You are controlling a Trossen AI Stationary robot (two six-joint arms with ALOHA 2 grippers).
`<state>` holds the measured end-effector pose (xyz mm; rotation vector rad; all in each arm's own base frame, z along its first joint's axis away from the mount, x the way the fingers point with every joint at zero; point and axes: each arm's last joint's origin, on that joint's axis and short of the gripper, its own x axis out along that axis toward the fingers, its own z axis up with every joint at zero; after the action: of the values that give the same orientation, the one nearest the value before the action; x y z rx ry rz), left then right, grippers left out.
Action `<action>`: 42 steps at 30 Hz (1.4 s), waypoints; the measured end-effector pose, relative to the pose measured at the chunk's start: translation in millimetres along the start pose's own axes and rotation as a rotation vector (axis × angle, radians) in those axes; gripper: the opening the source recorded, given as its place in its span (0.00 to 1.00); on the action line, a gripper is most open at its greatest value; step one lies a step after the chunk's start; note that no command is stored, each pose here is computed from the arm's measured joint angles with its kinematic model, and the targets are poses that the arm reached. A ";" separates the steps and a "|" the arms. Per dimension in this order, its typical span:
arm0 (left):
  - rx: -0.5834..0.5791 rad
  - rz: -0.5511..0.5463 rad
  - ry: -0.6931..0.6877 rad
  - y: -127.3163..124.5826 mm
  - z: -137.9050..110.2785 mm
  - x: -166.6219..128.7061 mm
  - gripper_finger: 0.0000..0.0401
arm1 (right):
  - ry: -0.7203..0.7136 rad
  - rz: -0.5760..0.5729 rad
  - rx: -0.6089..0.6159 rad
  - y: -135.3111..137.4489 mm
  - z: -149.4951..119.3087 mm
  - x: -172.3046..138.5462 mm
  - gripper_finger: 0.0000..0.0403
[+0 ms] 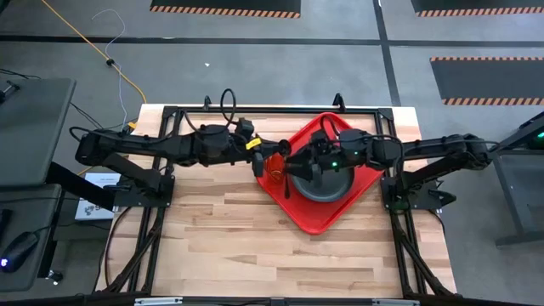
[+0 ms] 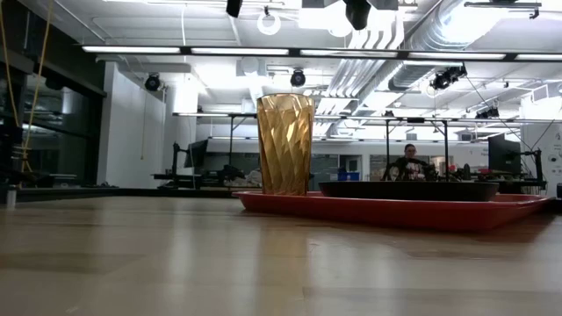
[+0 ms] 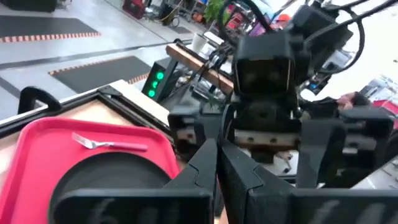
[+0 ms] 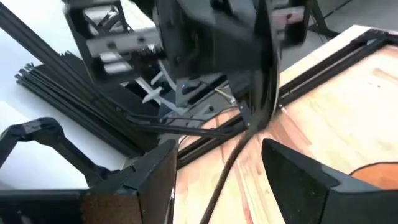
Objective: Pick and place plate/cup/fork/spoon on tray
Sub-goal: Put the black spoon on the red serving tray to the right of the pink fork
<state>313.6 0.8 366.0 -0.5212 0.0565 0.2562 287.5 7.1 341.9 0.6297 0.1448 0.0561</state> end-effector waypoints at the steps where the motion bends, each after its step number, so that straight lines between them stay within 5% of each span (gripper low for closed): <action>1: 0.003 0.003 0.007 -0.3 -1.1 -0.2 0.00 | -0.003 0.001 -0.005 0.7 0.9 -0.4 0.55; 6: 0.008 0.026 0.001 -2.0 -3.3 -0.8 0.00 | 0.002 -0.019 -0.025 -0.1 0.7 -0.6 0.41; 13: 0.028 0.039 -0.009 -1.6 -2.9 -0.7 0.00 | 0.025 -0.054 -0.054 -4.6 -0.5 -1.2 0.04; 26: 0.063 0.039 -0.052 1.1 3.8 -0.3 0.21 | 0.019 -0.099 -0.097 -4.9 17.4 -39.9 0.00; 34: 0.112 0.066 -0.184 8.4 38.6 -29.2 0.42 | 0.049 -0.241 -0.097 -7.9 22.0 -84.3 0.00; 42: 0.174 0.011 -0.343 2.2 73.9 -82.4 0.50 | 0.265 -0.713 -0.060 -42.6 5.0 -131.5 0.00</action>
<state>232.5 20.8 438.7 -0.2991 -0.2500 0.3453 158.7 -42.9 336.2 0.4799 0.6131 -0.5442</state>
